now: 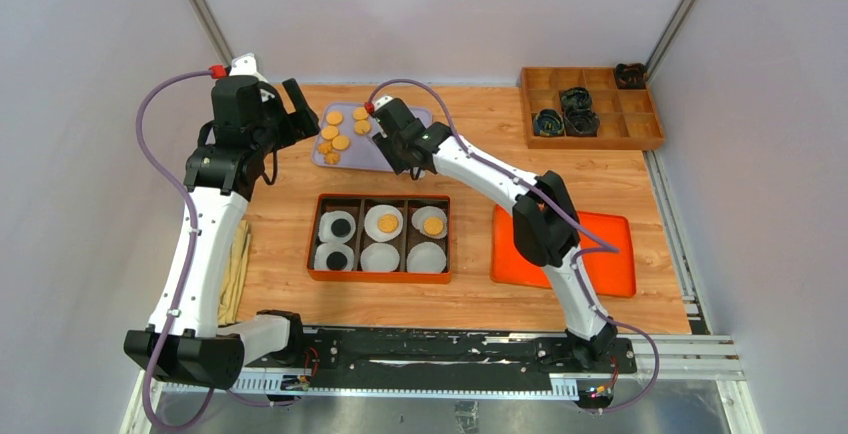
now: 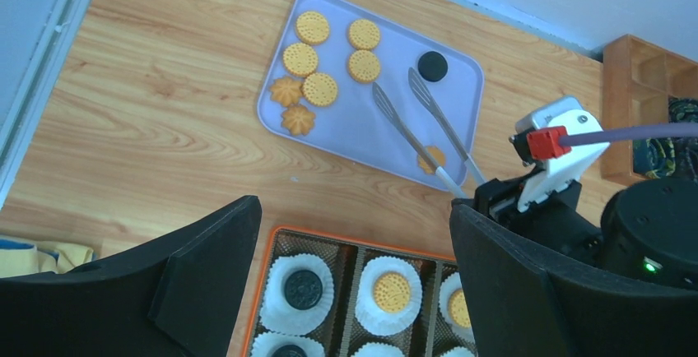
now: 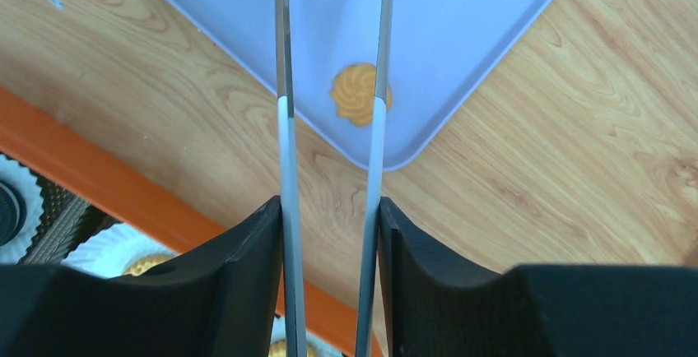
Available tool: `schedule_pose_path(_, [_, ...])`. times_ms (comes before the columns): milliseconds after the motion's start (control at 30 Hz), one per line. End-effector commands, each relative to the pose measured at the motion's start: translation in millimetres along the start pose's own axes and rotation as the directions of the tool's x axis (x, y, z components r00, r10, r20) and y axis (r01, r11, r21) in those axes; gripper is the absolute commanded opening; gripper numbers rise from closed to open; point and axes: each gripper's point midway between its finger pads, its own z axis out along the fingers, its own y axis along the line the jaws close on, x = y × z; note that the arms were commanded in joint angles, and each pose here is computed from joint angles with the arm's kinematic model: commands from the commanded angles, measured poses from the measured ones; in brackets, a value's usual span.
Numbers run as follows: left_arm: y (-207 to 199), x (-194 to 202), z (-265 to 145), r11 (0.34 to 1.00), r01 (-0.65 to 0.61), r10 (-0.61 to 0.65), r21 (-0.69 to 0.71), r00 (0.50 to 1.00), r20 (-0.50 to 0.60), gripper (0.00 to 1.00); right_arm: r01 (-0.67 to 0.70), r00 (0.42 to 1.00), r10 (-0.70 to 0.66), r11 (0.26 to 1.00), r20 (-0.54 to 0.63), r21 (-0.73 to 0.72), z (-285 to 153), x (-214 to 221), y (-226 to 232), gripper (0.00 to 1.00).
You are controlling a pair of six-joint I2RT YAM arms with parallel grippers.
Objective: Pack the cookies
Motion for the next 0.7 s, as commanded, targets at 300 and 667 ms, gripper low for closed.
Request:
schedule_pose_path(300, [1, -14, -9, 1.0, -0.02, 0.02, -0.009, 0.999, 0.049, 0.91, -0.102, 0.995, 0.102, 0.991, 0.001, -0.085, 48, -9, -3, 0.46])
schedule_pose_path(667, [5, -9, -6, 0.999, -0.025, 0.026, -0.024, 0.999, 0.035, 0.91, -0.194, 0.981, 0.193, 0.972, -0.02, -0.132, 70, -6, -5, 0.27])
